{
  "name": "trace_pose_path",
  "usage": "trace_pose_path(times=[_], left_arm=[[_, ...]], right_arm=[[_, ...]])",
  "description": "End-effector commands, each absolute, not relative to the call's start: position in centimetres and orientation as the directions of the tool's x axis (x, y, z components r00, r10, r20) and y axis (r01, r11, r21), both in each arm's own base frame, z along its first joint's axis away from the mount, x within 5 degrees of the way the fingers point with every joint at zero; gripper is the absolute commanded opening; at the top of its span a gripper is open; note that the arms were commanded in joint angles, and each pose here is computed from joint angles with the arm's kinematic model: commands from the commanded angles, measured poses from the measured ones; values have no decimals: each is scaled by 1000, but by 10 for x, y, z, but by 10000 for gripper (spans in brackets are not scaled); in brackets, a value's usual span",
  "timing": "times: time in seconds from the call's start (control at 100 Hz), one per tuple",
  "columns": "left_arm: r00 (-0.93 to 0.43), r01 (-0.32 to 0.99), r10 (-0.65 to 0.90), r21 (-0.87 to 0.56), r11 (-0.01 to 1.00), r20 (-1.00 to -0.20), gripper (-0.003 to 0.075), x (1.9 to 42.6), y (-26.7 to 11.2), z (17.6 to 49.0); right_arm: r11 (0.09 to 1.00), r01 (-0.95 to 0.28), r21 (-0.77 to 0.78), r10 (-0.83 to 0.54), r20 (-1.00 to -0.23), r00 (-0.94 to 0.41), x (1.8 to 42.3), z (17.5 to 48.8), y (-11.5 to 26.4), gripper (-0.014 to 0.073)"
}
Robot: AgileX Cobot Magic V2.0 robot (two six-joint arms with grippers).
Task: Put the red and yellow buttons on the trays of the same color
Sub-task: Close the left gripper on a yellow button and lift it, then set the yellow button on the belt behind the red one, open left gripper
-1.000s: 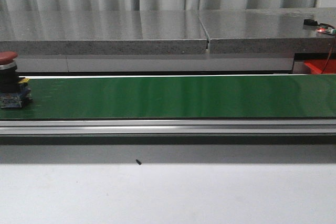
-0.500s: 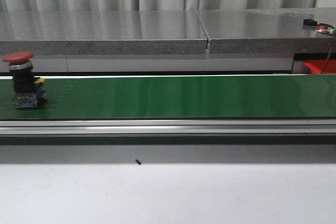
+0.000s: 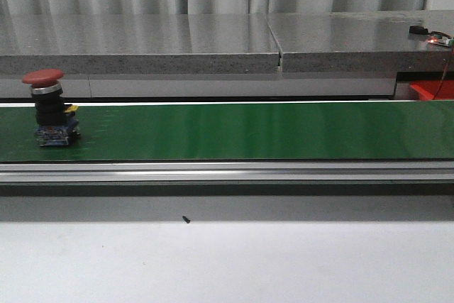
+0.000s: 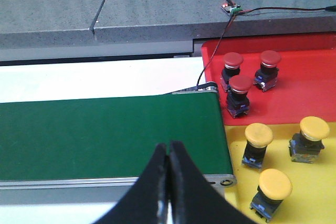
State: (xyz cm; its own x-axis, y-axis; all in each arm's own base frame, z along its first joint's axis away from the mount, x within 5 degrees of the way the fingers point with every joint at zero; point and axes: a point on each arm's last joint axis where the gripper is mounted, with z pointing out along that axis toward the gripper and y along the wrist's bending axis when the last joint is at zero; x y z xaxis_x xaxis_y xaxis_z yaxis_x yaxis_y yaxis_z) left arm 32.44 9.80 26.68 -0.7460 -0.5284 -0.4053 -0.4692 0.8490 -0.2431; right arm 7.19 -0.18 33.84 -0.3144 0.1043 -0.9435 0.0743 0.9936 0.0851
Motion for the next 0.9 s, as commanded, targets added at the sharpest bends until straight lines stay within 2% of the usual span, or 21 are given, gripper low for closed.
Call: trace_pose_path(times=[0.0,0.19,0.28,0.39,0.46,0.73,0.89], left_arm=[[-697,-449,-528,-279,849,-485,200,323,94,288],[-710,-452,-530,-276,848,-465,211,321,93,285],[-718,-452,-528,-274,849,-454,285,320,92,284],[-720,-452,-528,-274,849,-450,431,320,92,284],[-724,-453,-529,-273,849,-443,475,319,92,284],[-711,-443,-522,-277,853,-471,477,313,90,295],[-696,-385,-461,-255,887,-551,473,302,86,317]], right_arm=[[994,73,81,96,-969,-228,73,352,-2,-68],[994,73,81,96,-969,-228,73,352,-2,-68],[994,73,81,96,-969,-228,73,352,-2,-68],[994,73,81,96,-969,-228,73,352,-2,-68],[994,73,81,96,-969,-228,73,352,-2,-68],[994,73,81,96,-969,-228,73,352,-2,-68],[994,73,81,96,-969,-228,73,352,-2,-68]])
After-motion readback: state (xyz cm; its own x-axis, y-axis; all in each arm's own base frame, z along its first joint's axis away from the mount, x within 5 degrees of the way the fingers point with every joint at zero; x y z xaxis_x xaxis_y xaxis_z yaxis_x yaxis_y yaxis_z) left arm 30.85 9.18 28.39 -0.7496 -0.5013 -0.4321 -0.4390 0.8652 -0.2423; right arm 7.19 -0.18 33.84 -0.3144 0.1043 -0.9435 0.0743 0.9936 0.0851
